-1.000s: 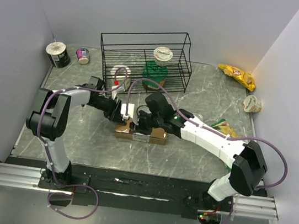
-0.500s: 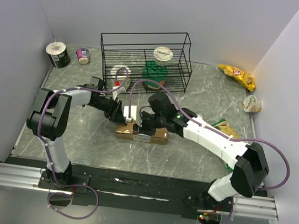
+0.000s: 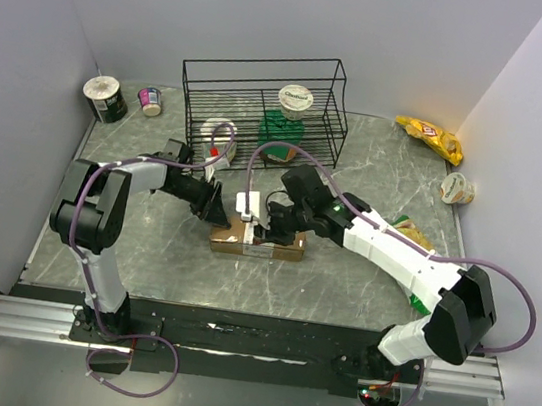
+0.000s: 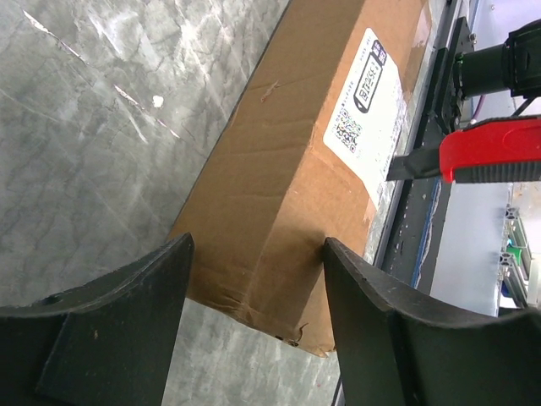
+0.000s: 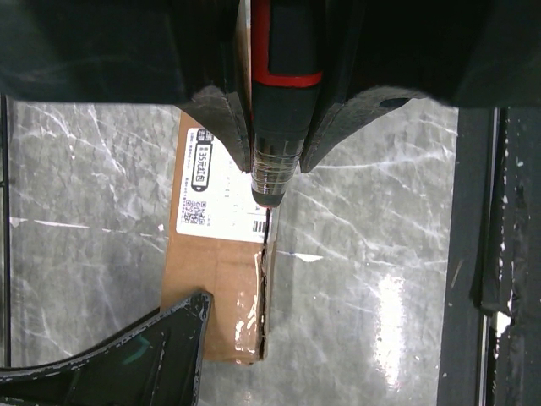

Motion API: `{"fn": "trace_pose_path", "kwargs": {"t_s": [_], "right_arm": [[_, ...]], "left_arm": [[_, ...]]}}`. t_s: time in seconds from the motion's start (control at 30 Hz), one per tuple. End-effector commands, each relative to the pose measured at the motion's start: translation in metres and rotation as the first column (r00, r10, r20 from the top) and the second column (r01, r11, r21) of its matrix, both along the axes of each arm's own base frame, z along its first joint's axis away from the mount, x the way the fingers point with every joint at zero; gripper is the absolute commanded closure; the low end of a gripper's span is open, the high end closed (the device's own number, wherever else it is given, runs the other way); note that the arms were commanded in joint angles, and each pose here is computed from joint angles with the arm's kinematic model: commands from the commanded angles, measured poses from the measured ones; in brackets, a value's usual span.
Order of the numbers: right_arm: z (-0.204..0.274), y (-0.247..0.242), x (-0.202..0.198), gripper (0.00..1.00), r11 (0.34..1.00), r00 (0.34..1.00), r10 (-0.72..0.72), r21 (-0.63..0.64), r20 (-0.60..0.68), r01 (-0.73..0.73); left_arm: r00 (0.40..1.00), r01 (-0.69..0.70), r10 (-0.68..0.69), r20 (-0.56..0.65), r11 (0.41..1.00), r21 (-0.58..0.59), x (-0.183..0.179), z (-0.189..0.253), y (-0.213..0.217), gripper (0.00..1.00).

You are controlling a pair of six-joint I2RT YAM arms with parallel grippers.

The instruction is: Unpack the express box

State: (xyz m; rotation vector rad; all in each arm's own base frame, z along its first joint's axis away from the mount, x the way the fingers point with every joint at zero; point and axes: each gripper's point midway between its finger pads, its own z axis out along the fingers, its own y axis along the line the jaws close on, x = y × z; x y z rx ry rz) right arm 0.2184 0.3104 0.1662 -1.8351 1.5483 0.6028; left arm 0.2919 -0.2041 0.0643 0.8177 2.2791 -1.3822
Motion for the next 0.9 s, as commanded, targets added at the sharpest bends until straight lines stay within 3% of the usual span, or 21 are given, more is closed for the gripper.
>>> {"fn": "trace_pose_path", "kwargs": {"t_s": [0.0, 0.87], "right_arm": [[0.024, -0.011, 0.007, 1.0, 1.0, 0.998, -0.001, 0.019, 0.069, -0.001], [0.008, -0.06, 0.0, 1.0, 0.998, 0.999, 0.004, -0.057, 0.046, -0.001]], "left_arm": [[0.999, 0.021, -0.026, 0.035, 0.993, 0.117, 0.002, -0.031, 0.008, 0.33], [0.998, 0.056, -0.06, 0.027, 0.99, 0.129, 0.001, -0.034, 0.002, 0.37]]}}
